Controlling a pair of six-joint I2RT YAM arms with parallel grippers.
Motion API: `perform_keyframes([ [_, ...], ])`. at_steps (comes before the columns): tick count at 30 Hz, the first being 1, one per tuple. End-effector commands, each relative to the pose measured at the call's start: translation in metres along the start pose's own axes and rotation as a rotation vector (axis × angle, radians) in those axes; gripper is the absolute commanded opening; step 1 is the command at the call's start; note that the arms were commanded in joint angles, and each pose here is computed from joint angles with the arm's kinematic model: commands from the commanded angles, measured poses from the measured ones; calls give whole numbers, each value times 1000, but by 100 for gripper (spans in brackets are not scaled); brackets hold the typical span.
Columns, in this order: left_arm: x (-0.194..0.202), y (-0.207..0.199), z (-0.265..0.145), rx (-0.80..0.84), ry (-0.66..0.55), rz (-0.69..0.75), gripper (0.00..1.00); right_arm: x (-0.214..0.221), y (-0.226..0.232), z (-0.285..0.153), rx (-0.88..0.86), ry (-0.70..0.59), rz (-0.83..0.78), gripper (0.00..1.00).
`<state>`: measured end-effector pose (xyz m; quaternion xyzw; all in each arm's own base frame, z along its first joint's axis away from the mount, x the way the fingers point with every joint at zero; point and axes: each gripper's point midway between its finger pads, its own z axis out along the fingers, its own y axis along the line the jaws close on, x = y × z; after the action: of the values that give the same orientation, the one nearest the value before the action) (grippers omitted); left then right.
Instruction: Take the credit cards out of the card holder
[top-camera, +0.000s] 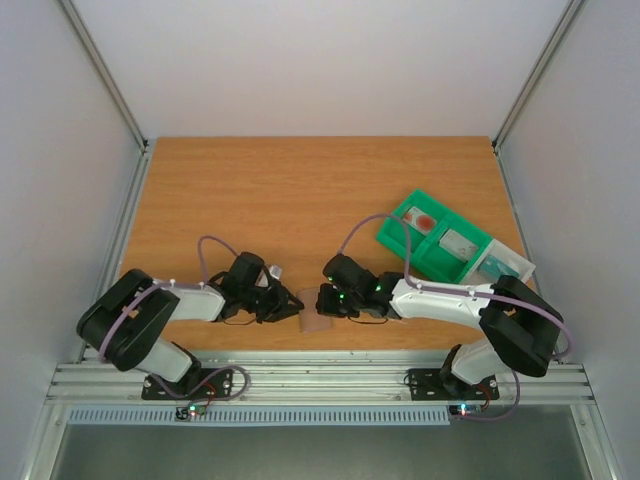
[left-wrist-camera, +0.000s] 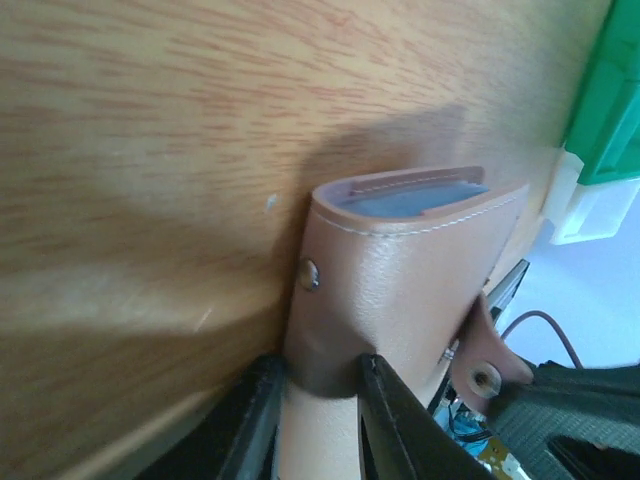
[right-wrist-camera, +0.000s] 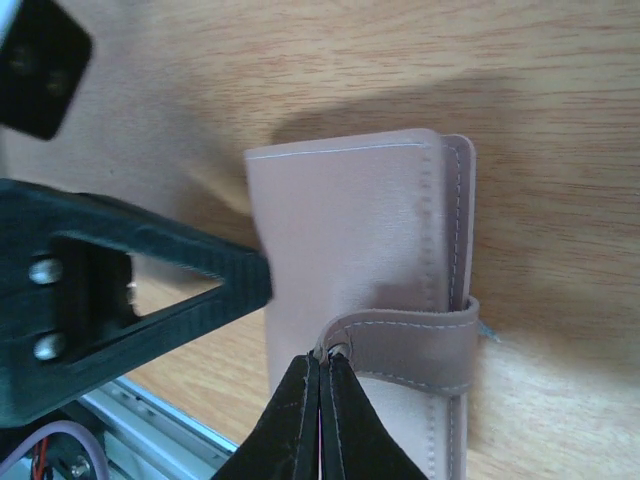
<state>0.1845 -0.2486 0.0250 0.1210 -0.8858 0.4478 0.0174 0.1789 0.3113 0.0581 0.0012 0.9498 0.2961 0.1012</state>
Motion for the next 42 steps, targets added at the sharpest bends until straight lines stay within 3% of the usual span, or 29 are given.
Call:
perform_keyframes([
  [1, -4, 5, 12, 4, -9, 23, 22, -3, 2, -13, -21, -28, -41, 1],
  [9, -5, 18, 15, -20, -23, 7, 22, 1, -12, -39, 22, -63, -102, 1],
  [19, -6, 6, 13, 20, -28, -1, 23, -6, -14, -57, 39, -116, -180, 1],
  [34, -5, -27, -45, -71, -170, 101, 64, -4, 26, -73, -154, -118, -210, 1],
  [42, 4, -41, -57, -12, -165, 141, 71, -7, 45, -75, -243, -131, -217, 1],
])
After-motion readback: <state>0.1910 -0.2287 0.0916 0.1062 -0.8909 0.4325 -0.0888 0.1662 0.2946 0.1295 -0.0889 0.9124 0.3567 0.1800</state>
